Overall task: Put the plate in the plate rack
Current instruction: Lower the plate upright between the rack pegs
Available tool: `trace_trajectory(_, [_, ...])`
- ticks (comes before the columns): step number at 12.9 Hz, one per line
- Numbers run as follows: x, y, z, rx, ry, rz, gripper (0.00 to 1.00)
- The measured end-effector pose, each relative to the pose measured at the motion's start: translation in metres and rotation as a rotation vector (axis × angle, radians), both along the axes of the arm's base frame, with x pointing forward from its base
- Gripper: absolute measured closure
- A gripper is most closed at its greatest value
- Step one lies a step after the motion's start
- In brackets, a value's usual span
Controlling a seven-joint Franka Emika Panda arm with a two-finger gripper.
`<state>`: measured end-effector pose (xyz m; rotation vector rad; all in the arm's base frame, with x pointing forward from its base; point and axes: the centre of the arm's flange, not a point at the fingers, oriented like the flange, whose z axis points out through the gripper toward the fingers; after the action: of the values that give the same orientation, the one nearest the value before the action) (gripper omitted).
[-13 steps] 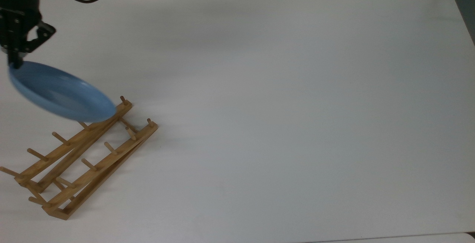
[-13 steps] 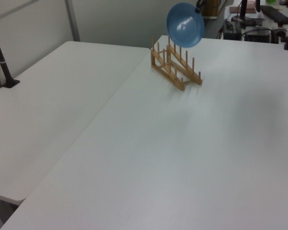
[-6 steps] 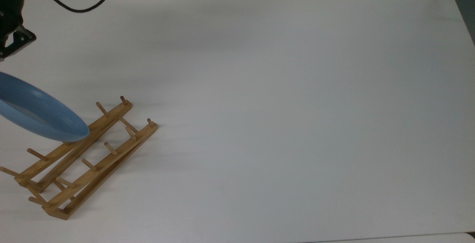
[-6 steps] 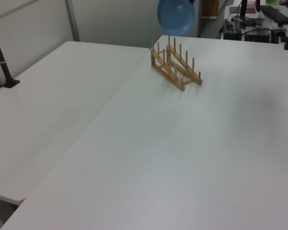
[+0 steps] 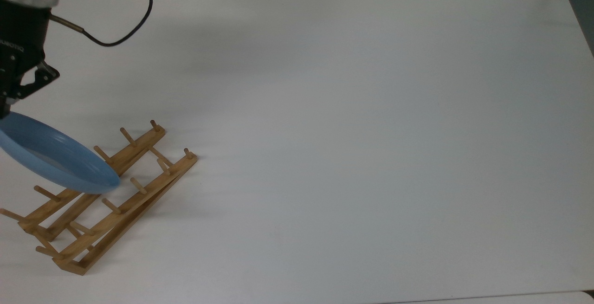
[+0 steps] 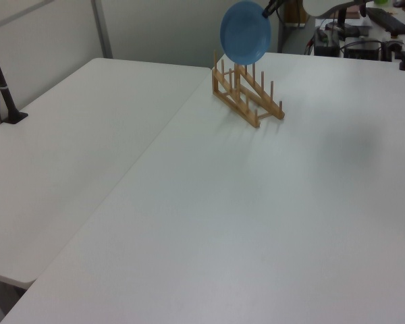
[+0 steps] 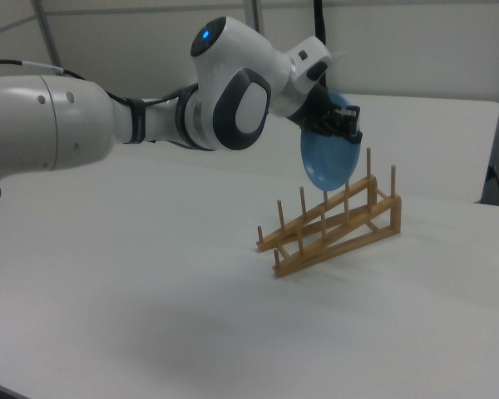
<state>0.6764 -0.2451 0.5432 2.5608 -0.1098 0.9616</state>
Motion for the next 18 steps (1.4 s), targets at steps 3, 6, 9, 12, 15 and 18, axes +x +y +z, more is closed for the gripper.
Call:
trace_trajectory(3, [0.003,0.000,-0.018,-0.018,0.036,0.010,0.96])
trace_trajectory(6, [0.006,0.001,-0.031,-0.029,0.058,0.017,0.96])
trace_trajectory(9, [0.009,0.003,-0.036,-0.043,0.044,0.031,0.96])
trace_trajectory(12, [0.009,0.005,-0.043,-0.062,0.047,0.047,0.96])
trace_trajectory(15, [0.010,0.005,-0.046,-0.078,0.057,0.054,0.96])
trace_trajectory(18, [0.009,0.006,-0.051,-0.097,0.074,0.064,0.93])
